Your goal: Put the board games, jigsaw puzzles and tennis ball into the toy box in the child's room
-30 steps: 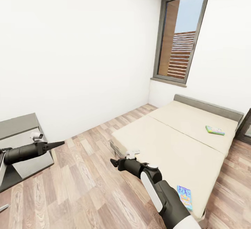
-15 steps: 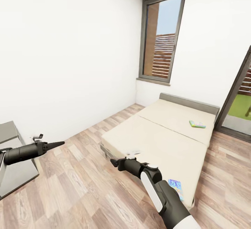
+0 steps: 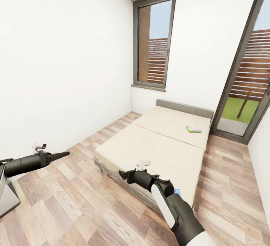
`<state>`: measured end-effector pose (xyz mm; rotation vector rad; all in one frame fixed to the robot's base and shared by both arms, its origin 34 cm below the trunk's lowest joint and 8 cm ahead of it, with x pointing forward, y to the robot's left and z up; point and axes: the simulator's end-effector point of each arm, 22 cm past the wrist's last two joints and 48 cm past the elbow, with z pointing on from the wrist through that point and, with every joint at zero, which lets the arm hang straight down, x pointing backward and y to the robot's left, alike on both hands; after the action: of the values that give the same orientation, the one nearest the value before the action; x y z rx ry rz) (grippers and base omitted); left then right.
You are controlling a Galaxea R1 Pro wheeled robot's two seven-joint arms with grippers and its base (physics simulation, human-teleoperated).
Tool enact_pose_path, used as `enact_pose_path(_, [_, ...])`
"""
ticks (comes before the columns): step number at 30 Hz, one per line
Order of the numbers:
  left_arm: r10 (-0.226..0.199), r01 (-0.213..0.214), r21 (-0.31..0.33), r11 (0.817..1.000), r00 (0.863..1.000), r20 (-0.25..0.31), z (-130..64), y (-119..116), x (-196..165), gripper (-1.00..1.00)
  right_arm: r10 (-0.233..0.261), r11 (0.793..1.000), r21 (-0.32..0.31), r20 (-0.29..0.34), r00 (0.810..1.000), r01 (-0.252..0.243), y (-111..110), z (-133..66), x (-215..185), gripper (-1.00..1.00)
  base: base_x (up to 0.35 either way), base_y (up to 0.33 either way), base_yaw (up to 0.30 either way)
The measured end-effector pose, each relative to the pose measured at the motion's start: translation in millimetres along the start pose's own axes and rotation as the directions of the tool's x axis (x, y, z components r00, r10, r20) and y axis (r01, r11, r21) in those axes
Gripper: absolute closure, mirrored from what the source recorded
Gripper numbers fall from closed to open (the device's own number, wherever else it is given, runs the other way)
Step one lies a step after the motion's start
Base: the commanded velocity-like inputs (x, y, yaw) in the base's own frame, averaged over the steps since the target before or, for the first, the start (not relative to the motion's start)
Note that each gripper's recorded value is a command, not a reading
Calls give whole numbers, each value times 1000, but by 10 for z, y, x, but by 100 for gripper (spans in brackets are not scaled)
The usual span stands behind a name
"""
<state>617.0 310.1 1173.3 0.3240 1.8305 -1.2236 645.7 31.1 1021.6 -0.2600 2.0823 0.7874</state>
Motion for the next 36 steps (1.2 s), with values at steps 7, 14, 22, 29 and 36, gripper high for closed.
enact_pose_path(7, [3,-3,1,1000,1000,2,-5,-15,-10,-100,-2,1000,0,3,1000,2,8,-8,-14,-100,0,0,-281])
enact_pose_path(14, [5,-5,2,1000,1000,2,-6,-29,-17,-100,-4,1000,-1,5,1000,4,17,-16,-28,-100,0,0,-280])
enact_pose_path(22, [9,-9,2,1000,1000,4,-14,-45,-29,-100,-7,1000,-1,8,1000,7,26,-26,-44,-100,0,0,-280])
enact_pose_path(29, [12,-12,5,1000,1000,5,-10,-63,-36,-100,-9,1000,-2,12,1000,9,36,-35,-61,-100,0,81,-280])
enact_pose_path(36, [12,-12,13,1000,1000,4,16,-92,-30,-100,-13,1000,-3,17,1000,13,50,-49,-91,-100,0,149,-280])
